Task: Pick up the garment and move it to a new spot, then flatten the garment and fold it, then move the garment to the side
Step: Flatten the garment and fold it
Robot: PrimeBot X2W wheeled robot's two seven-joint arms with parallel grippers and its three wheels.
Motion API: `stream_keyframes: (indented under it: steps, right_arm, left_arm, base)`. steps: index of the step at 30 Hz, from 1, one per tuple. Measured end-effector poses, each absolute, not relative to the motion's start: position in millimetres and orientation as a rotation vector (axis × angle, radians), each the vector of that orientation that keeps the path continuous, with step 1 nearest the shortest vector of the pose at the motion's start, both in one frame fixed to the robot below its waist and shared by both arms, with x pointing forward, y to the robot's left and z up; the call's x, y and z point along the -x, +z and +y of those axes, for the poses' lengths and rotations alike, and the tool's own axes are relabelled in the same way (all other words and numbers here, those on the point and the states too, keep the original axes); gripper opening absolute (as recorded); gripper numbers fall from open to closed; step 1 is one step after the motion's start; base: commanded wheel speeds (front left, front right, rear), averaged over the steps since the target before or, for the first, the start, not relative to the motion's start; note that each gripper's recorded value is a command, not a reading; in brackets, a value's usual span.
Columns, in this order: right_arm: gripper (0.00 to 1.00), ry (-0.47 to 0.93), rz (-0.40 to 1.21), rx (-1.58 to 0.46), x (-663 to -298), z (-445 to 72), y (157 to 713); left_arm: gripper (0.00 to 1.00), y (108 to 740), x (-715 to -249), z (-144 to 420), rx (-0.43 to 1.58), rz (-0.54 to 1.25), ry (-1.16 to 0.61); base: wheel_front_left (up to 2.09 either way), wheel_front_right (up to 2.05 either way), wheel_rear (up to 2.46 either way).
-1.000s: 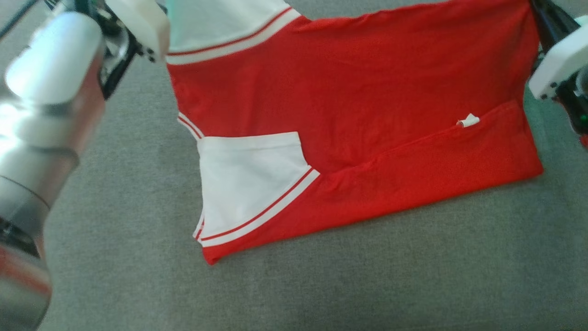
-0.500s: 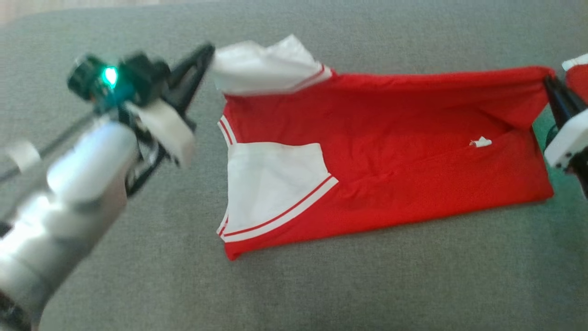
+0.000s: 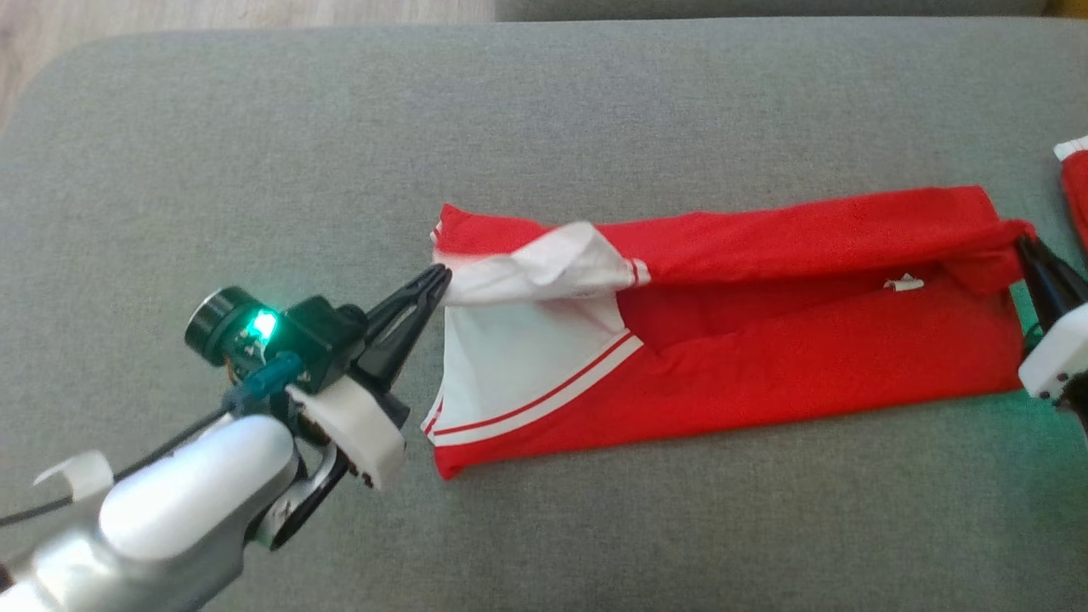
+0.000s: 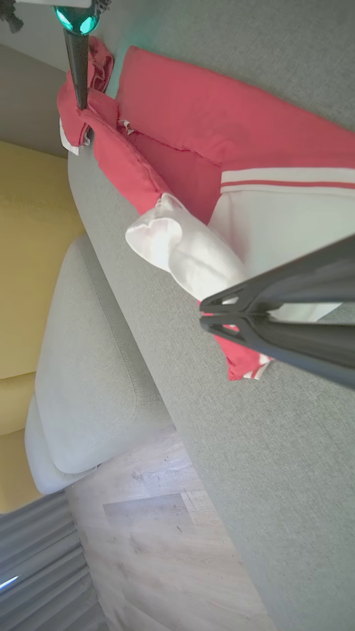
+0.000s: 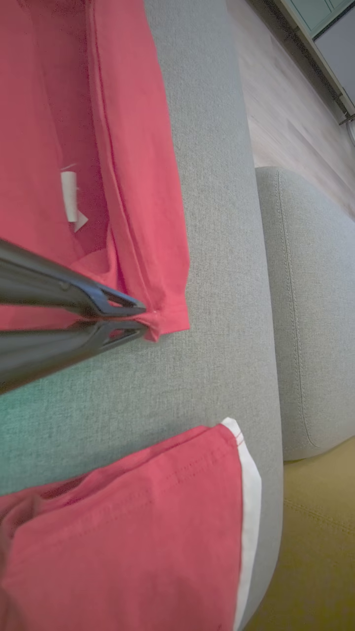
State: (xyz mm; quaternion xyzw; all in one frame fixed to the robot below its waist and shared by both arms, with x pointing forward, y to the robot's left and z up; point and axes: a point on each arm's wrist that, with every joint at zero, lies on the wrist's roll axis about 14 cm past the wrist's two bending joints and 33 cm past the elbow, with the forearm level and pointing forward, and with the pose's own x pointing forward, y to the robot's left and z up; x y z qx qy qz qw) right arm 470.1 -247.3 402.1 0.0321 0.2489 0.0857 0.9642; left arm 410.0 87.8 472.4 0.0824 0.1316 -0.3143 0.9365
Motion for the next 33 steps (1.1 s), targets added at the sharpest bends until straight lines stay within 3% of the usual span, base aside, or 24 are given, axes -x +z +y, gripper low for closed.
stream_keyframes:
  steps: [8, 14, 17, 18, 19, 20, 21, 27, 33]
  right_arm:
    - [0.00, 0.169, 0.512, -0.089, -458.7, -246.8, 399.6]
    - [0.36, 0.166, 0.546, -0.083, -446.6, -249.1, 391.2]
    - [0.30, 0.159, 0.564, -0.086, -438.9, -251.3, 386.4]
    - [0.35, 0.156, 0.572, -0.088, -434.6, -252.1, 384.8]
    - [0.49, 0.154, 0.581, -0.091, -432.1, -252.3, 383.3]
    - [1.00, 0.150, 0.587, -0.095, -429.9, -253.1, 382.3]
    - [1.00, 0.143, 0.588, -0.101, -427.7, -254.6, 381.7]
    - [1.00, 0.115, 0.601, -0.126, -408.2, -261.0, 375.1]
    - [1.00, 0.069, 0.516, -0.192, -401.3, -262.6, 383.8]
  left_arm:
    - [0.00, 482.9, -384.4, 84.8, -0.149, 0.269, -0.646]
    - [0.00, 469.8, -365.8, 85.6, -0.124, 0.308, -0.629]
    - [0.00, 465.0, -361.1, 86.5, -0.097, 0.314, -0.609]
    - [0.00, 460.4, -358.2, 87.7, -0.088, 0.318, -0.597]
    - [0.00, 459.0, -356.7, 87.4, -0.075, 0.316, -0.586]
    - [0.35, 457.2, -354.2, 85.8, -0.061, 0.318, -0.585]
    - [1.00, 455.8, -352.1, 84.0, -0.050, 0.318, -0.581]
    - [1.00, 456.0, -348.4, 81.0, -0.012, 0.275, -0.513]
    - [1.00, 472.5, -351.2, 85.2, 0.011, 0.173, -0.352]
  base:
    - [0.00, 0.00, 0.00]
    - [0.00, 0.00, 0.00]
    - [0.00, 0.00, 0.00]
    - [0.00, 0.00, 0.00]
    - [0.00, 0.00, 0.00]
    - [0.00, 0.00, 0.00]
    - [0.00, 0.00, 0.00]
    - [0.00, 0.00, 0.00]
    - [0.00, 0.00, 0.00]
